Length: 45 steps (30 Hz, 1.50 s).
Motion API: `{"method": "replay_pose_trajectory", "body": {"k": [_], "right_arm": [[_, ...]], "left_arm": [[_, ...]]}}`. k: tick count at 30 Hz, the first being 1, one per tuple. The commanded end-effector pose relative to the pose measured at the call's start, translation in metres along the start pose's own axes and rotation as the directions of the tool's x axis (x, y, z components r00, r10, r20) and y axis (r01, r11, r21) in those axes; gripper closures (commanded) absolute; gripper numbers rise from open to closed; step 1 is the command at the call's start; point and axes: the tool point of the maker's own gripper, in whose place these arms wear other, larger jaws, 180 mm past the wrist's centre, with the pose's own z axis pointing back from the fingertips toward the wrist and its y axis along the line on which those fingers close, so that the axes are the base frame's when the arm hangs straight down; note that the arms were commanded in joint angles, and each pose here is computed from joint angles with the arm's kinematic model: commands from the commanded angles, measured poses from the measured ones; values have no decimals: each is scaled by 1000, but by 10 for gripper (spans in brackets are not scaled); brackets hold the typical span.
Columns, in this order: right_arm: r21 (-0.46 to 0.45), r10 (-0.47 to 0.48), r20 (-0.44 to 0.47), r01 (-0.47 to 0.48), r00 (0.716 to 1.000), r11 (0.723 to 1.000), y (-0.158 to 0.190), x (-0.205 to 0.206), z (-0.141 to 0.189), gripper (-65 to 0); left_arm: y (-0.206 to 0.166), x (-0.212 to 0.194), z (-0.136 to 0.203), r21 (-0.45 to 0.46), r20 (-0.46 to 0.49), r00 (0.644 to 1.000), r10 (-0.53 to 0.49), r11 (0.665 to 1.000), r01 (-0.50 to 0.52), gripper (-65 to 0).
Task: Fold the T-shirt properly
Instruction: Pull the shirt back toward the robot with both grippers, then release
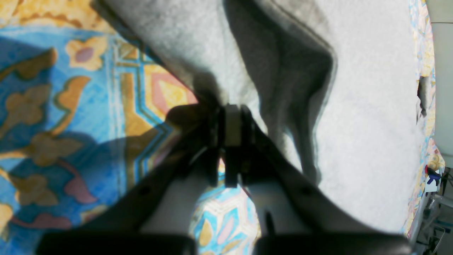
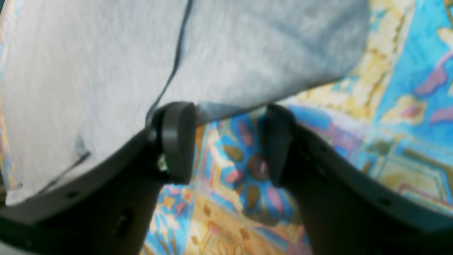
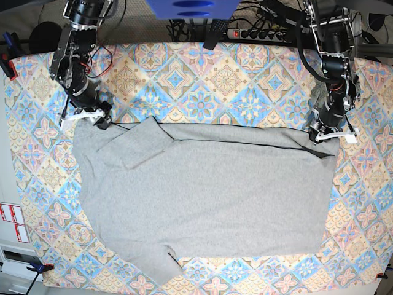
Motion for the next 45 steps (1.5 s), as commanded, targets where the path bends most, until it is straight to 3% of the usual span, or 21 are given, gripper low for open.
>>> {"method": "replay_pose_trajectory", "body": {"k": [1,11,13,16,20,27,45], "right_arm": [[7,0,15,-1,1000,1000,2,8,-1,-316],[32,-32,18,32,999,999,17,22,-25,-296],[37,-27,28,26,999,999,19,30,-26,-241],[39,-17,47,15,999,999,20,40,-24,-102],[25,14,96,-17,995,1000,12,64,-12,-22],[-57,21,132,-13,991,998,-28,60,23,-17],[-170,139,34,-132,990,977,-70,2,96,-15]], "left_arm": [[3,-10,1,17,-54,999,-8,1000,9,0],[2,-12,0,15,-55,998,-6,1000,7,0],[3,-12,0,17,-58,998,-6,1000,7,0],[8,-13,5,23,-57,998,-17,1000,19,0],[10,-12,19,11,-40,998,-55,998,55,0],[23,-16,47,19,-35,992,-122,992,123,0],[86,-56,128,117,-121,969,-216,966,229,0]]}}
